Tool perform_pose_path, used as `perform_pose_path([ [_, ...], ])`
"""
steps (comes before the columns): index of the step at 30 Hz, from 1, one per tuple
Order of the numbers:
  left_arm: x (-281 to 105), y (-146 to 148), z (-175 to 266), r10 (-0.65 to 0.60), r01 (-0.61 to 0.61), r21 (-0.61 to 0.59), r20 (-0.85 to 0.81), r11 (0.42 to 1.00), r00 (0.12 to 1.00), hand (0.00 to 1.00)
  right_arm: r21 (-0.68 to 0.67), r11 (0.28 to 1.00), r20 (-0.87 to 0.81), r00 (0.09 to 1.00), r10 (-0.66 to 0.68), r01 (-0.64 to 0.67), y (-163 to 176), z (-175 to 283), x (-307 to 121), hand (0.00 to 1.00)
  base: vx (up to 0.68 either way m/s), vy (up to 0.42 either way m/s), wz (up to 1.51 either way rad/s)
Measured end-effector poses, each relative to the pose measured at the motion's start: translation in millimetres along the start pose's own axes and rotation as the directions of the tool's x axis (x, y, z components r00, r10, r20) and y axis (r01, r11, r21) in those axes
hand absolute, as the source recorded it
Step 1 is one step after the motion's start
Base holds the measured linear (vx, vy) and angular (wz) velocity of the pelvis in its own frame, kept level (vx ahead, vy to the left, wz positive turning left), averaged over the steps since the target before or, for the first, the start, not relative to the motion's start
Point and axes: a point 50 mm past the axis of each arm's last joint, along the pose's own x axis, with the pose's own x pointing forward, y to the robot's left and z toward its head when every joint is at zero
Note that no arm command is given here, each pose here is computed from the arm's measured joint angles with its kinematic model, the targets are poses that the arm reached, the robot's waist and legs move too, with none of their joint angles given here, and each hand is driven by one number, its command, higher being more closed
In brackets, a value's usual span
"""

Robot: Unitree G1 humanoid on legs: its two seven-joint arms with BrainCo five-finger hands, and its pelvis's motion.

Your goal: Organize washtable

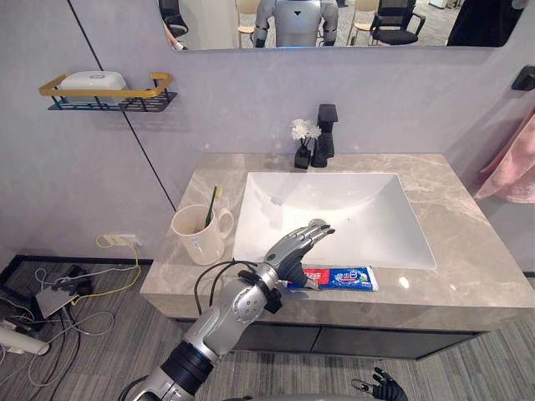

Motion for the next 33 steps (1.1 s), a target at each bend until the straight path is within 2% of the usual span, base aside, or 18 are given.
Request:
perform_pose_path([
  [18,-32,-18,-24,-0.018,0.013,-0.027,-0.164,1.0,0.986,0.0,-0.01,1.0,-0.009,1.0,-0.001,0.001,-1,-2,-1,0.0,-0.01,-0.001,0.0],
  [33,-44,-20,-35,-0.013,0.002,-0.046,-0.246,0.999,0.969,0.0,-0.017,1.0,-0.01,1.0,-0.003,0.003,-1,-2,-1,0.0,-0.01,-0.004,-0.03],
])
